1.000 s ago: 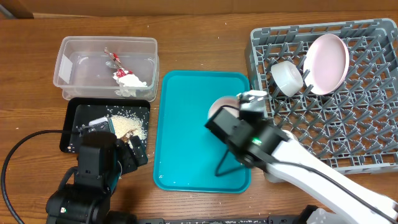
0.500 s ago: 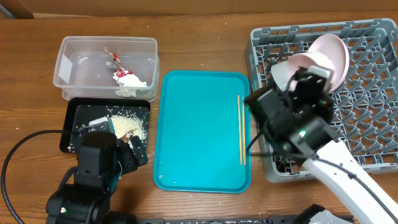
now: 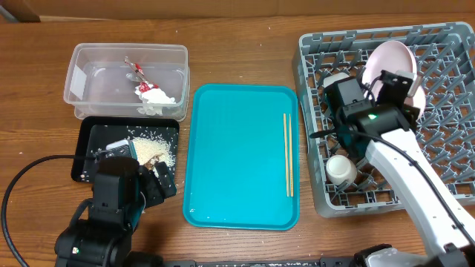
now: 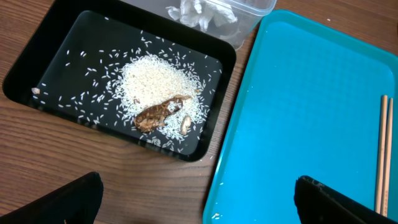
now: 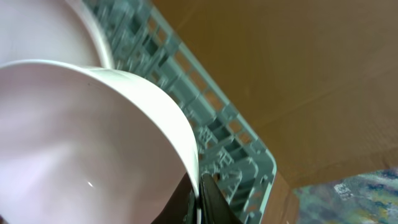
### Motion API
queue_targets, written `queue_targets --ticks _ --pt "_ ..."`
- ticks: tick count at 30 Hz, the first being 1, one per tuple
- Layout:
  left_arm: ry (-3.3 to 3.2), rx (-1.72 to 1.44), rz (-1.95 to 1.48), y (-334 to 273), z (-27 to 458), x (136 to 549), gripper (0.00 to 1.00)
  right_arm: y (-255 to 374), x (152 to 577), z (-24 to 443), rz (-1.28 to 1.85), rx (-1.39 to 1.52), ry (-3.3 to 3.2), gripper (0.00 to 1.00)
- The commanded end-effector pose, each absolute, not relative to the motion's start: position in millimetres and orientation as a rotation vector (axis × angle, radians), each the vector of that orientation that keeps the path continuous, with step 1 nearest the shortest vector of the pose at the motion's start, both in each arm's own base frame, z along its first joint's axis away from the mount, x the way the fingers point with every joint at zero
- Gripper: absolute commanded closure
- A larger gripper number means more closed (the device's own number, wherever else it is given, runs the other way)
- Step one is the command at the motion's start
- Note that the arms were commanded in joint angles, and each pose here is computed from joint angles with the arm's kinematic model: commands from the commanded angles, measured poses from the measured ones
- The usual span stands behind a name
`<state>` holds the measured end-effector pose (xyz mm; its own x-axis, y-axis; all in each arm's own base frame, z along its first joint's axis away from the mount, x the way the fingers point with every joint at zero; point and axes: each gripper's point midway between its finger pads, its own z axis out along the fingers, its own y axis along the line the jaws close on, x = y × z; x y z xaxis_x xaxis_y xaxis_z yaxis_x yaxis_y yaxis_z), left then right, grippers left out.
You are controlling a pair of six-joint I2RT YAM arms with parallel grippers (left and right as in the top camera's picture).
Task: Sort waste into correct bins and load items into the dishwasher
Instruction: 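Carry the small pink bowl into the dish rack with the right gripper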
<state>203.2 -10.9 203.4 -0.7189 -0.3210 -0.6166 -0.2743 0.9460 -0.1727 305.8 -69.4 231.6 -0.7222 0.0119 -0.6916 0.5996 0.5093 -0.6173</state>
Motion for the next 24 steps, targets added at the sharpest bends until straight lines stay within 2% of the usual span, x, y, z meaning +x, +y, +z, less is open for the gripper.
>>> queue_targets --ticks 1,14,24 --pt "2.396 -0.44 -0.08 -9 205 203 0.0 -66 308 206 -1.213 0.474 2.211 0.96" --pt "2.396 -0.439 -0.08 -9 205 203 0.0 -61 304 162 -1.299 0.438 2.351 0.96" --pt "2.396 -0.44 -0.08 -9 205 203 0.0 -48 298 182 -1.329 0.372 2.296 0.96"
